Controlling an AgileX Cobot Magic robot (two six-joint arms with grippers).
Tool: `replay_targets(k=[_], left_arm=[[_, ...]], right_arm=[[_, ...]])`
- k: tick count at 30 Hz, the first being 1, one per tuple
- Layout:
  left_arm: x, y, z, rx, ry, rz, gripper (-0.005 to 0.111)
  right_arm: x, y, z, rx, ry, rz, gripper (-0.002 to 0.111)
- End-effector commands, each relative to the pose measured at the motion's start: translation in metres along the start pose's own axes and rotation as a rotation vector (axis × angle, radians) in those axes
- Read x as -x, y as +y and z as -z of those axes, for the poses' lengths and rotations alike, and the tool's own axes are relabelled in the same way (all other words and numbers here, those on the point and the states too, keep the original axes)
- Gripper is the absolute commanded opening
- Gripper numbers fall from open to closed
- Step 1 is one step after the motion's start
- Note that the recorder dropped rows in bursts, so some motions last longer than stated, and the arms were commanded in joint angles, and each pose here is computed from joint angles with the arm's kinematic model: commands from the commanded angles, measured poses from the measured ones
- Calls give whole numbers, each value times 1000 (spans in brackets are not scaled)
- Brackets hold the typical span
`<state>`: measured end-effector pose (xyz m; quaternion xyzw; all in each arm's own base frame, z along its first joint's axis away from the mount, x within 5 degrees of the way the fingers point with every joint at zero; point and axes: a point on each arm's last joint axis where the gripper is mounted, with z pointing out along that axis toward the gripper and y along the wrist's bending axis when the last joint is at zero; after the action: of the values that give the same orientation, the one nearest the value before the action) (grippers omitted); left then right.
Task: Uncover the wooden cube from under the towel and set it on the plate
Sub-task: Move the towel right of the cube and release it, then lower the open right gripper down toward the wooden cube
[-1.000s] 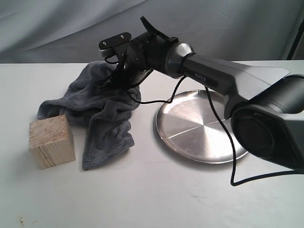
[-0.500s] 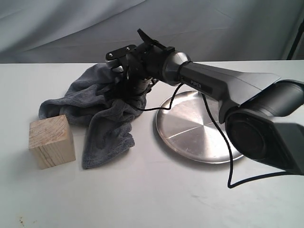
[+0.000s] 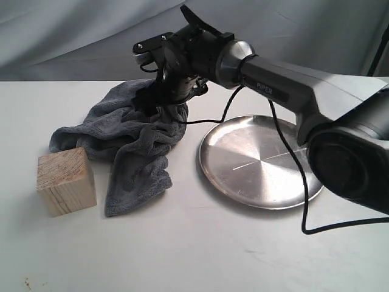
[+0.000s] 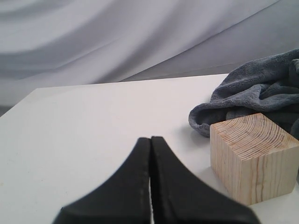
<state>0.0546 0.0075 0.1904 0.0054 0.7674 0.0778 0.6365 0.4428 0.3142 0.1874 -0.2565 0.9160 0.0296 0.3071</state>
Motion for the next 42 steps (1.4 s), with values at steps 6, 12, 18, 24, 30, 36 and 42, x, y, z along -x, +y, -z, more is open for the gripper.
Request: replay_targets(k=[6,12,18,24,30,36,42], left_arm=[[-1,-1,0,-6,-1,10,0],[-1,-1,0,-6,-1,10,0],[-1,-1,0,-6,-1,10,0],[-1,-1,0,-6,-1,10,0],[-1,-1,0,-6,-1,10,0],[-1,-1,0,-6,-1,10,0],[-1,-1,0,-6,-1,10,0]], right_arm=[[12,-6,47,32,23,322,83],[8,23,65,245,51,489,83],[2,60,76,352,56,557,84],[-10,100,87,411,93,653,102],[-17,129,97,457,130,498,105],[-15,129,94,318,163,140,105],[10,138,97,436,-63,-116,105]])
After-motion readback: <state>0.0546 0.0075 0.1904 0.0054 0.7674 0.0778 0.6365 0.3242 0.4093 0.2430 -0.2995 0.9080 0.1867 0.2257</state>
